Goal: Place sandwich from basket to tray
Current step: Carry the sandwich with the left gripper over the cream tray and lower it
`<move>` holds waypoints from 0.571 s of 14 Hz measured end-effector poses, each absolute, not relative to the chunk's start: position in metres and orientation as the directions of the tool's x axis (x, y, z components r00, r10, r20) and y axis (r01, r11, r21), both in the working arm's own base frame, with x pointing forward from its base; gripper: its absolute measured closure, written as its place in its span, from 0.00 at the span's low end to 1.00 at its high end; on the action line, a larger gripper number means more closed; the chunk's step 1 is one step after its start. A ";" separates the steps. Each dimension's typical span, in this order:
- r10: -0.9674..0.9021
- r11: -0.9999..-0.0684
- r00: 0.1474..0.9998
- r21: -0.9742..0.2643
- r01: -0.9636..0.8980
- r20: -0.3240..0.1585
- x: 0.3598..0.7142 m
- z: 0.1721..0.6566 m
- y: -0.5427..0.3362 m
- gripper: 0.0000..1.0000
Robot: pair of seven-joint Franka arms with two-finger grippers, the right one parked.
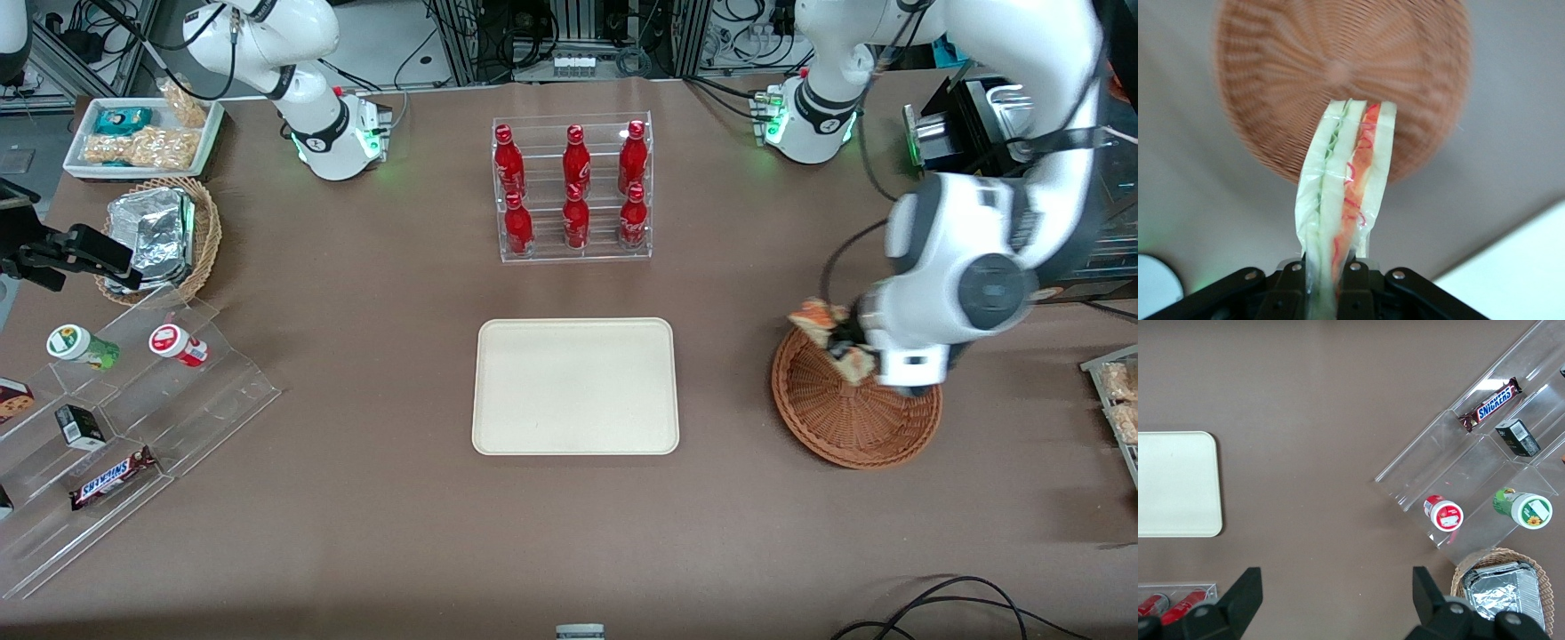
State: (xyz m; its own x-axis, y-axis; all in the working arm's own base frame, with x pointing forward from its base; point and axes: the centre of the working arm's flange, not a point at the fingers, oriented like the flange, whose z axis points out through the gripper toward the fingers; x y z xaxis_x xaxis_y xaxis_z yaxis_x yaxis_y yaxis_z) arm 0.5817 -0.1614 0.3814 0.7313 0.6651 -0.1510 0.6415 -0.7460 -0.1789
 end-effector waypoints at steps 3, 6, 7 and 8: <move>0.458 -0.889 0.881 -0.091 0.450 -0.118 0.572 0.352 -0.262 0.85; 0.291 -0.957 0.952 -0.036 0.289 -0.093 0.570 0.332 -0.346 0.85; 0.258 -0.966 0.962 -0.025 0.256 -0.089 0.570 0.327 -0.370 0.85; 0.229 -0.973 0.970 -0.014 0.228 -0.086 0.570 0.322 -0.391 0.85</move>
State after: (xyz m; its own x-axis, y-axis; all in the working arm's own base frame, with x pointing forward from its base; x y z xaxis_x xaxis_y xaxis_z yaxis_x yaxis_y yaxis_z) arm 0.5695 -0.3914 0.3220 0.9697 0.2288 -0.0860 0.2284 -0.9735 -0.0140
